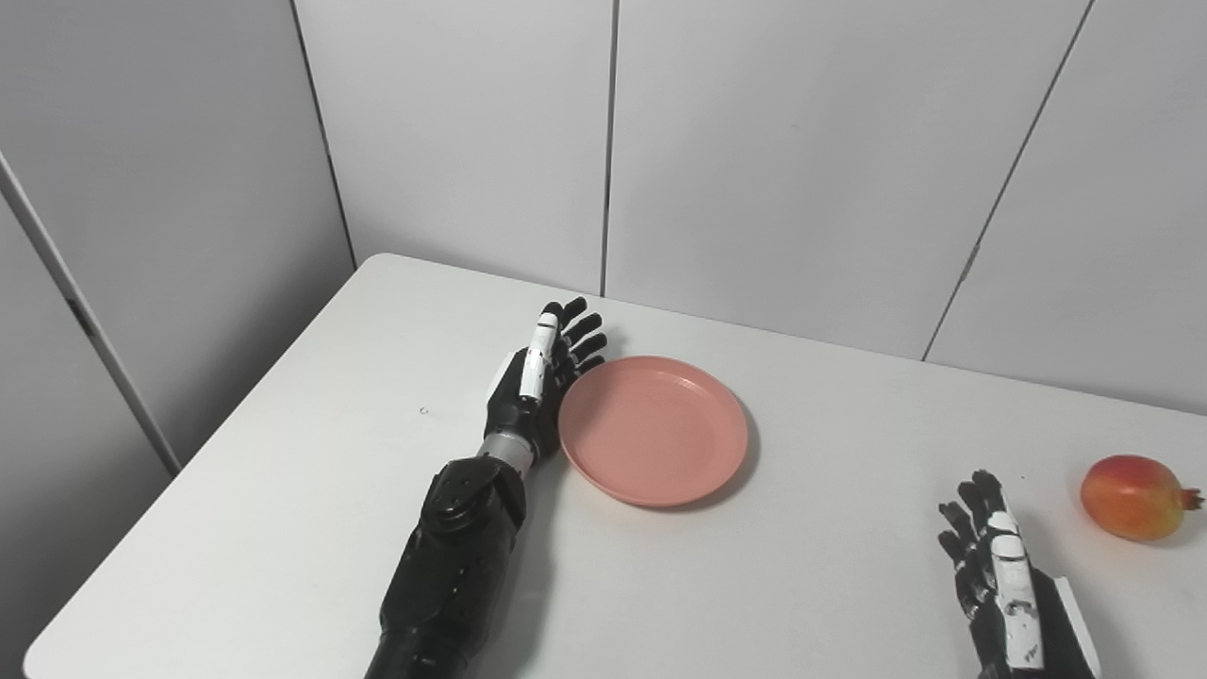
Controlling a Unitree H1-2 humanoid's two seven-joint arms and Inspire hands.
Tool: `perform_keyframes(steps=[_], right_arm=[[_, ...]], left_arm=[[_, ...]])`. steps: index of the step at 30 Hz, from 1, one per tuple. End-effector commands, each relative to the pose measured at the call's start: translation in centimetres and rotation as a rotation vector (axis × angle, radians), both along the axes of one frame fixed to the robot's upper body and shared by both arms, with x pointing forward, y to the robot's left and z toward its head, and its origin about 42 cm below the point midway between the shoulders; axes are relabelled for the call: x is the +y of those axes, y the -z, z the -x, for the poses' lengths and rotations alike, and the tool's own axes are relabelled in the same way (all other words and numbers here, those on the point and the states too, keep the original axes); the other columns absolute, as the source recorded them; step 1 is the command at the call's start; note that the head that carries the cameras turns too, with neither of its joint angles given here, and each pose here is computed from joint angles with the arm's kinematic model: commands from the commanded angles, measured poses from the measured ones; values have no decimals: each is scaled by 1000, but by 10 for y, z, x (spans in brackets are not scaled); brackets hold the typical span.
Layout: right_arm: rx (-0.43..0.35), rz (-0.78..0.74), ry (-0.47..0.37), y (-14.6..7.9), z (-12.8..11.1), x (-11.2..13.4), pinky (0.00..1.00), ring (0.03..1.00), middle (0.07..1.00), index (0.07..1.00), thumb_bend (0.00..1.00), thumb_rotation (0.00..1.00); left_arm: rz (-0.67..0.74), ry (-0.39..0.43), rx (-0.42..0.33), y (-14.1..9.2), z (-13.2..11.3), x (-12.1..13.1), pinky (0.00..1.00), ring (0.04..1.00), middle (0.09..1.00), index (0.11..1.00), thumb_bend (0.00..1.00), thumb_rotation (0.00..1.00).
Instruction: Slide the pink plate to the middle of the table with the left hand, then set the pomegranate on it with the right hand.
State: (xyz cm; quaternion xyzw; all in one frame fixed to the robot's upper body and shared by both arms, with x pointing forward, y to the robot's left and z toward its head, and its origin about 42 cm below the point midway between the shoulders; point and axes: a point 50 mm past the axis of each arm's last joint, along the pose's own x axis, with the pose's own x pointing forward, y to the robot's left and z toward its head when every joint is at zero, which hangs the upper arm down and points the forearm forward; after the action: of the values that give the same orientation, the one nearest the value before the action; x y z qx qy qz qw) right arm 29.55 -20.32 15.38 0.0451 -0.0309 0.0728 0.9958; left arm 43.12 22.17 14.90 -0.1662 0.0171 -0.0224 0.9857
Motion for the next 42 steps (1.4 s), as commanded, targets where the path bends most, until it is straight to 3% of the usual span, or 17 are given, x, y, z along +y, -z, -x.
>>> perform_keyframes(steps=[1,24,42], right_arm=[[-91,-10,9,-13,-4,2,995,975,994,988,331,1000],[-92,-7,24,-15,-6,15,955,956,979,970,425,1000],[-99,-6,36,-21,-9,30,958,956,979,967,415,1000]], left_arm=[[-7,35,5,3,1,-12,889,896,905,891,405,1000],[30,172,7,-3,28,-70,907,902,908,895,437,1000],[42,245,-5,-9,56,-77,888,895,908,901,430,1000]])
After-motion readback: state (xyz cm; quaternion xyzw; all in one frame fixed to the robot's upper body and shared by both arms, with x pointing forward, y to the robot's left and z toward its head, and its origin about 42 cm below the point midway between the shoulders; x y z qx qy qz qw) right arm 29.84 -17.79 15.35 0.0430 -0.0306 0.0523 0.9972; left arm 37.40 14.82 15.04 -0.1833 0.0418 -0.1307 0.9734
